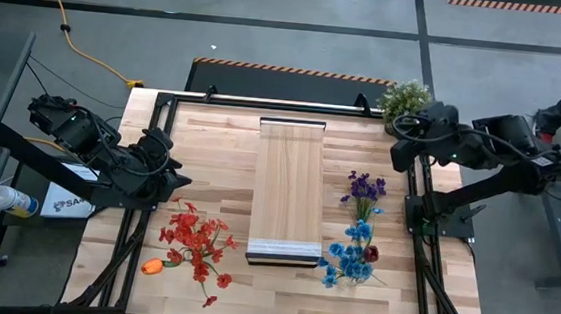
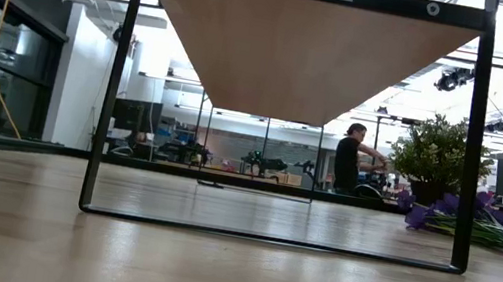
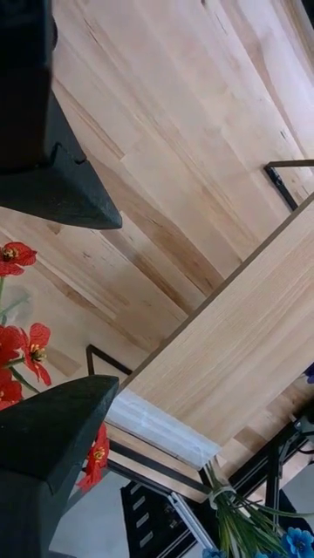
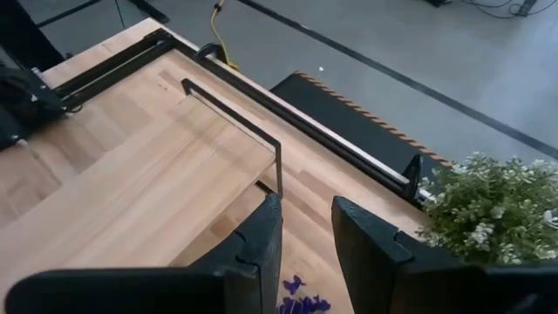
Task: Pick and place flowers into a vace then onto a shelf
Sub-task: Put the violet flowers into the right transparent vase
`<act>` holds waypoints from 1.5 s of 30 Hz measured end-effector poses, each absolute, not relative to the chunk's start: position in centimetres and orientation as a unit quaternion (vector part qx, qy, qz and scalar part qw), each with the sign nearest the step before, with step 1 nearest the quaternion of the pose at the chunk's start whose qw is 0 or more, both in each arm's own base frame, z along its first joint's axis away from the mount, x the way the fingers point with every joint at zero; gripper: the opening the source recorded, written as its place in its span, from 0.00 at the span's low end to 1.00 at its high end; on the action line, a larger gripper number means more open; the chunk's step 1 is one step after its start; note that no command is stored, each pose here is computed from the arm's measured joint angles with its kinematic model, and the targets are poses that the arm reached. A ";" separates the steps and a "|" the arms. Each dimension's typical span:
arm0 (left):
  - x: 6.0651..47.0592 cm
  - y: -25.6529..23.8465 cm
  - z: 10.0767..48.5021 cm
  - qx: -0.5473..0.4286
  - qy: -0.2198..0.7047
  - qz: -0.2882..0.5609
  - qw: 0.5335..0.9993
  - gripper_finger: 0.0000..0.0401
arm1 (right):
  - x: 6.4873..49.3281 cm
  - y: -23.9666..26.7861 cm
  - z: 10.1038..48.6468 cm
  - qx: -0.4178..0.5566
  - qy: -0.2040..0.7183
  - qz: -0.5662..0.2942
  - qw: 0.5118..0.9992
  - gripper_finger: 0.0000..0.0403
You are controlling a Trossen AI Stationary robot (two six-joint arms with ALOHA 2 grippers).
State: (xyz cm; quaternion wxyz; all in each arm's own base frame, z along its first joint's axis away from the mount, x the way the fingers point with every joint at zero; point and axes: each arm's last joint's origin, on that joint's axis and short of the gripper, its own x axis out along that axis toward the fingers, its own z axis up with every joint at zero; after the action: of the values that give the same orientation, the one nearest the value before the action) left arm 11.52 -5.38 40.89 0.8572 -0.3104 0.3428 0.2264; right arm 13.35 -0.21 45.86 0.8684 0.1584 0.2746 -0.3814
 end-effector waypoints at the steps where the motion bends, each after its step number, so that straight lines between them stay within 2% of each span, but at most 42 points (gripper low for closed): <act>1: 11.5 -5.4 40.9 -0.310 0.343 0.226 0.857 0.80 | 13.4 -0.2 45.8 0.161 0.277 -0.378 0.869 0.23; 30: 11.5 -5.4 40.9 -0.311 0.343 0.226 0.857 0.80 | 13.4 0.0 45.8 0.156 0.296 -0.353 0.874 0.23; 40: 11.5 -5.4 40.9 -0.311 0.344 0.226 0.857 0.80 | 12.7 0.4 44.6 0.267 0.355 -0.311 0.840 0.23; 45: 11.5 -5.4 40.9 -0.311 0.344 0.226 0.857 0.80 | 12.9 0.8 42.1 0.316 0.414 -0.294 0.801 0.23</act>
State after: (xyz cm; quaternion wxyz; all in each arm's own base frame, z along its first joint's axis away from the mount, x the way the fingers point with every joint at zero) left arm 11.52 -5.38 40.89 0.8568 -0.3112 0.3437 0.2258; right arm 12.93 0.83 42.09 0.8013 0.3161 0.4144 -0.2938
